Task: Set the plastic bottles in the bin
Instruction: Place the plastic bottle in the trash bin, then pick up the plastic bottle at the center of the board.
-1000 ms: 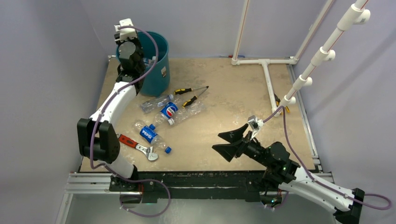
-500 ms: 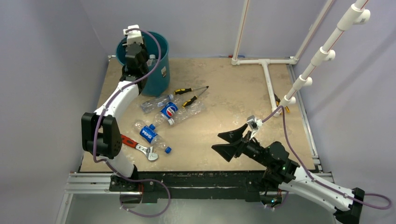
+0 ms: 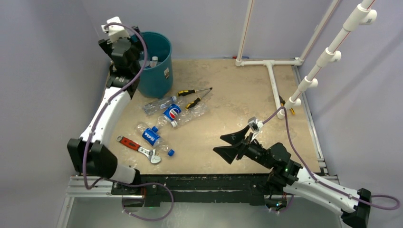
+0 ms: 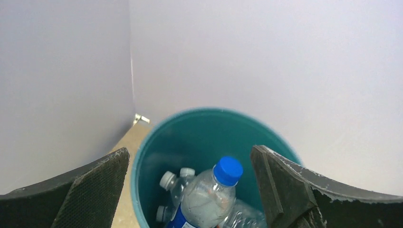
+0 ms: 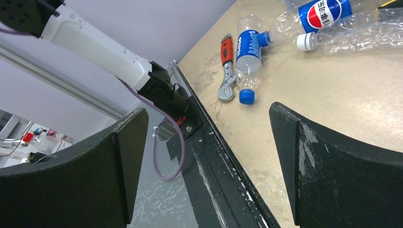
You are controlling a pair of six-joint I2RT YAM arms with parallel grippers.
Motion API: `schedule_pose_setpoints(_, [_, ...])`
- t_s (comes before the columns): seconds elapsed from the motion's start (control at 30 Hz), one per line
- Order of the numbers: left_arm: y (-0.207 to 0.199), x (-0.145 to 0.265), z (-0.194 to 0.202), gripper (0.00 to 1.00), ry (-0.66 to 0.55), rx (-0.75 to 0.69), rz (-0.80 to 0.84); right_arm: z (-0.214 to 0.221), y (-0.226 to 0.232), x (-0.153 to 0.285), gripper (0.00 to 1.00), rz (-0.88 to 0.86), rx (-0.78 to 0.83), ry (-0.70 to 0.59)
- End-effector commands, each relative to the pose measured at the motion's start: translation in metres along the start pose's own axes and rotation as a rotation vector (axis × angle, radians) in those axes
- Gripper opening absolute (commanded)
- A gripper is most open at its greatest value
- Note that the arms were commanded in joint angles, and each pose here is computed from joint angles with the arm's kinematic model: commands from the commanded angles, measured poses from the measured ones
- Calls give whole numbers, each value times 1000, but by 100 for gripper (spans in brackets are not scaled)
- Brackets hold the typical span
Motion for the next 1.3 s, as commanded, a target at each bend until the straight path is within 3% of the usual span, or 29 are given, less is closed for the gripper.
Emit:
schedule_pose_setpoints(0.0, [-10, 47, -92, 99, -159, 224, 77, -30, 12, -5, 98, -34, 26, -82])
schedule_pose_setpoints(0.13, [-8, 91, -100, 99, -93, 326, 192, -30, 11, -10, 98, -29, 28, -82])
schedule_pose_setpoints(0.23, [7, 122, -71, 99, 49, 372, 210, -25, 9, -13, 98, -22, 17, -76])
schedule_pose_setpoints(0.4, [53, 168, -7, 99, 248, 466, 103, -4, -2, -23, 98, 16, -10, -35])
schedule_pose_setpoints(0.63, [97, 223, 61, 99, 454, 558, 27, 31, -9, -41, 97, 7, -14, 65])
schedule_pose_setpoints(0.83, [112, 249, 68, 99, 476, 584, 48, 70, -9, -68, 93, -37, -6, 210])
schedule_pose_setpoints(1.27, [124, 260, 79, 99, 465, 513, 74, 118, 14, -122, 91, 38, 84, 321])
Point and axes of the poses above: each gripper's point midway between its finger pads, its own x axis back along the fingers, its own y axis along the line the jaws close on, z = x × y, the point moved 3 cm from there along x, back along the fingers, and after that the axes turned 15 degrees about x, right-handed, at the moved point
